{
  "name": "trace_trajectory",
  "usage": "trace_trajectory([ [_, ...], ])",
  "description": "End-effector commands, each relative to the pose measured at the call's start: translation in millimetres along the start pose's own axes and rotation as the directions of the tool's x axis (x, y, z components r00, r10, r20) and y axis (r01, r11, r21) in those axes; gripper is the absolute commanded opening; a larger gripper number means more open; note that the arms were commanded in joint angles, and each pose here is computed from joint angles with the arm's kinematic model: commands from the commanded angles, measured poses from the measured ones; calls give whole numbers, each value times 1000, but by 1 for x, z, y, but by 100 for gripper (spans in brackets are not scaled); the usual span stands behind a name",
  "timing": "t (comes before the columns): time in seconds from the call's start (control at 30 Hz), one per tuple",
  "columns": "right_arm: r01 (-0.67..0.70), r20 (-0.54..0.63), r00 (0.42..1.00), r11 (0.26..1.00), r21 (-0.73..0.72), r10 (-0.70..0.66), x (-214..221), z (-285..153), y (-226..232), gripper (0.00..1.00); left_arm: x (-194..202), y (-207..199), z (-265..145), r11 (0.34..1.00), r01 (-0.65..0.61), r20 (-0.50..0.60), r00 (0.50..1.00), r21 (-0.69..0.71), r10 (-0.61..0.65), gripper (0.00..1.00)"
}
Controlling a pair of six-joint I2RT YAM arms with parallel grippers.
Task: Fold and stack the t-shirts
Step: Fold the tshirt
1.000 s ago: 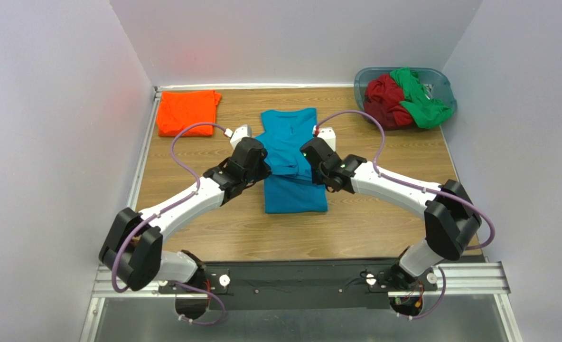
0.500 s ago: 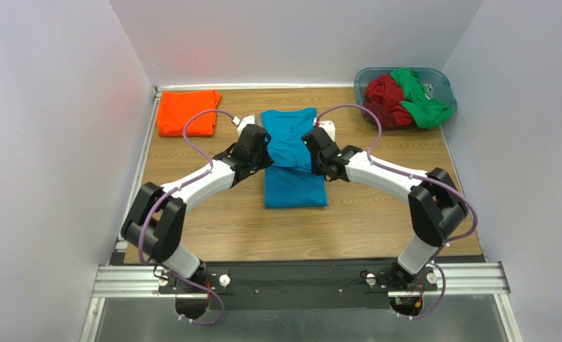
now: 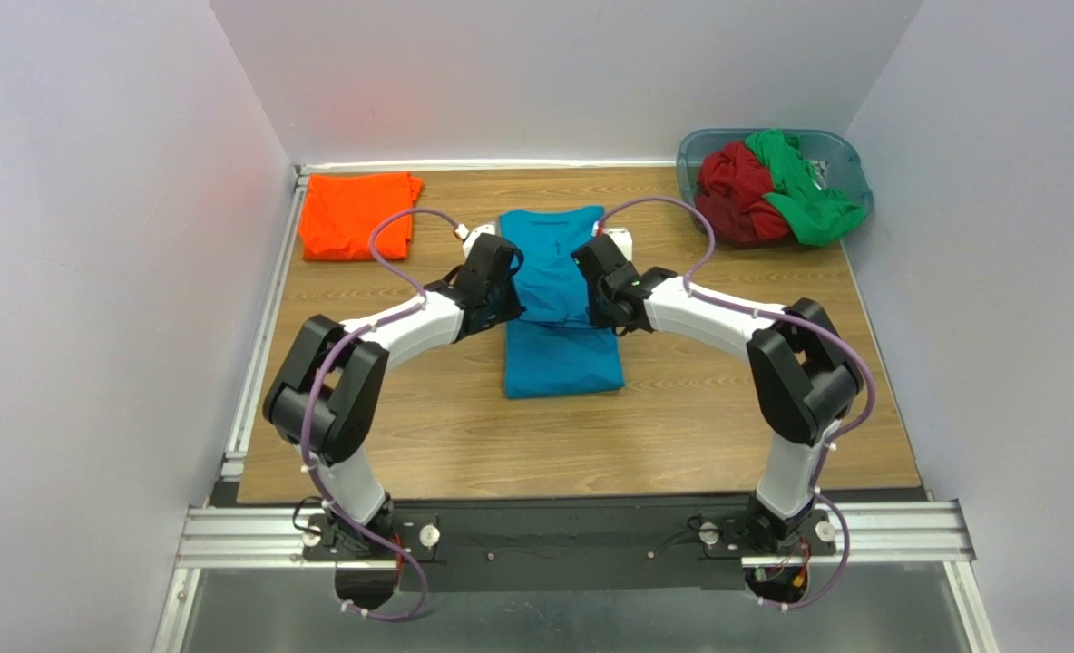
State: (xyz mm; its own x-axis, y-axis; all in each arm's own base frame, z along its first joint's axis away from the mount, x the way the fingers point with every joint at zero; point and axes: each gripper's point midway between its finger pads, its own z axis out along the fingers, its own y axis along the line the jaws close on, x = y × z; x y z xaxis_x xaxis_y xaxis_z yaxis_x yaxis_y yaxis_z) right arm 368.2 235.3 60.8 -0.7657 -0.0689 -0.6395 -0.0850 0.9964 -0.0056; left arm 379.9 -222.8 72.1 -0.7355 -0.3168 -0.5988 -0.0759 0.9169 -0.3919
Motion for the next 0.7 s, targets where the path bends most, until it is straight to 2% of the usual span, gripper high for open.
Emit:
trace_trajectory([
  [0.0, -28, 11, 1000, 1000, -1, 28, -12, 11, 1, 33, -14, -8, 5, 1000, -20, 20, 1000, 20, 20, 21],
  [0.03, -29, 11, 1000, 1000, -3, 29, -13, 11, 2, 44, -17, -9, 4, 1000, -19, 25, 1000, 21, 18, 27],
  [0.07, -29, 15, 999, 1000, -6, 29, -15, 11, 2, 52, -18, -9, 3, 1000, -20, 26, 999, 19, 20, 42],
  [0.13, -31, 24, 999, 999, -22, 31, -21, 7, 5, 84, -25, -13, -2, 999, -20, 43, 999, 27, 18, 59],
  [0.17, -31, 27, 999, 999, -34, 32, -23, 4, 7, 100, -30, -17, -9, 999, -16, 60, 998, 40, 14, 76],
  [0.2, -32, 29, 999, 999, -41, 33, -24, 2, 7, 100, -30, -16, -11, 999, -14, 62, 998, 42, 12, 83],
  [0.37, -40, 28, 999, 994, -106, 43, -23, -17, 10, 100, -29, -17, -31, 997, 1, 76, 997, 81, -7, 95],
  [0.67, -10, -31, 1000, 951, -310, 0, 4, -54, 27, 100, -4, -1, -69, 989, 64, 76, 994, 132, -74, 98],
])
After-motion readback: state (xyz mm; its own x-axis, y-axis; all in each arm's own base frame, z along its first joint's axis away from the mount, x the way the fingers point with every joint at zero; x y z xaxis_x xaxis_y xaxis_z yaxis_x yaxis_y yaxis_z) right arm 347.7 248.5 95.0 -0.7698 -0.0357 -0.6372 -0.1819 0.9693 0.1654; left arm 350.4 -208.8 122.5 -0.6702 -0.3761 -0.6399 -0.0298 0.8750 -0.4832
